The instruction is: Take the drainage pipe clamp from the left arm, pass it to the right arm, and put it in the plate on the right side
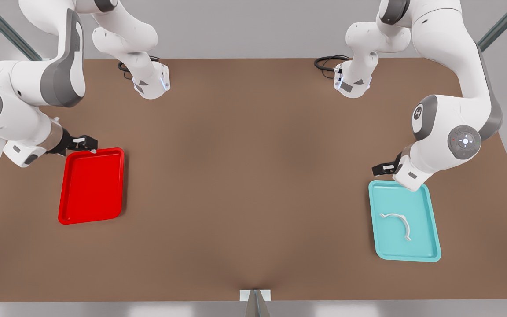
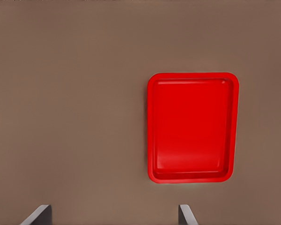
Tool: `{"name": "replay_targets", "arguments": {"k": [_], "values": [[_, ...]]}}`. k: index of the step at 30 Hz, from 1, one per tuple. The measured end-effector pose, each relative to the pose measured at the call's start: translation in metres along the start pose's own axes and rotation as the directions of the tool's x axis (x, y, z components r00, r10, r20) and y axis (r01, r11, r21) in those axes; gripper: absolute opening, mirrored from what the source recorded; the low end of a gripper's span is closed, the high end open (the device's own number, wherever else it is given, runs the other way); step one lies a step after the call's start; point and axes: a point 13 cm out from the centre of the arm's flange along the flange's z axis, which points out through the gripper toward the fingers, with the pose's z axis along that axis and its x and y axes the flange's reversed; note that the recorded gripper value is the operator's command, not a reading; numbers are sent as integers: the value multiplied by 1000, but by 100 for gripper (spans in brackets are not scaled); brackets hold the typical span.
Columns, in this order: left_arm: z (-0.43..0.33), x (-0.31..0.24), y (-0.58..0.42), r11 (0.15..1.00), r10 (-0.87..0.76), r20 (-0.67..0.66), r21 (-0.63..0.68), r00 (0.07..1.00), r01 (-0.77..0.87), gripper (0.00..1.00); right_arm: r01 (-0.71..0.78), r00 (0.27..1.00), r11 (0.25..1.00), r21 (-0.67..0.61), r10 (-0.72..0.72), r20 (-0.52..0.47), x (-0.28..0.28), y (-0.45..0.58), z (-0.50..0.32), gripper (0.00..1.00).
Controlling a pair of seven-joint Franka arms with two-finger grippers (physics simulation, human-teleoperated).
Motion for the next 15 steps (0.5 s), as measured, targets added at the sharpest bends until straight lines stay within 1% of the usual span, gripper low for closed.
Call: {"name": "replay_targets", "arguments": {"k": [3, 4, 7, 10, 12, 15], "values": [[13, -4, 0, 1000, -4, -20, -6, 1000, 4, 100, 6, 1000, 1000, 3, -7, 21, -7, 0, -2, 100], [34, -18, 9, 1000, -26, -41, -17, 999, 25, 100, 8, 1000, 1000, 4, -8, 26, -9, 0, -2, 100], [109, -88, 70, 991, -131, -68, -32, 989, 129, 100, 11, 999, 1000, 6, -11, 36, -15, 0, 1, 100], [182, -123, 120, 980, -196, -79, -33, 977, 194, 100, 14, 999, 1000, 10, -15, 35, -21, -1, 7, 100], [214, -141, 146, 974, -226, -56, -22, 972, 225, 100, 17, 999, 1000, 16, -18, 30, -25, -2, 13, 100], [235, -161, 161, 971, -238, -3, -5, 971, 238, 100, 21, 999, 1000, 20, -21, 25, -29, -2, 18, 100]]}}
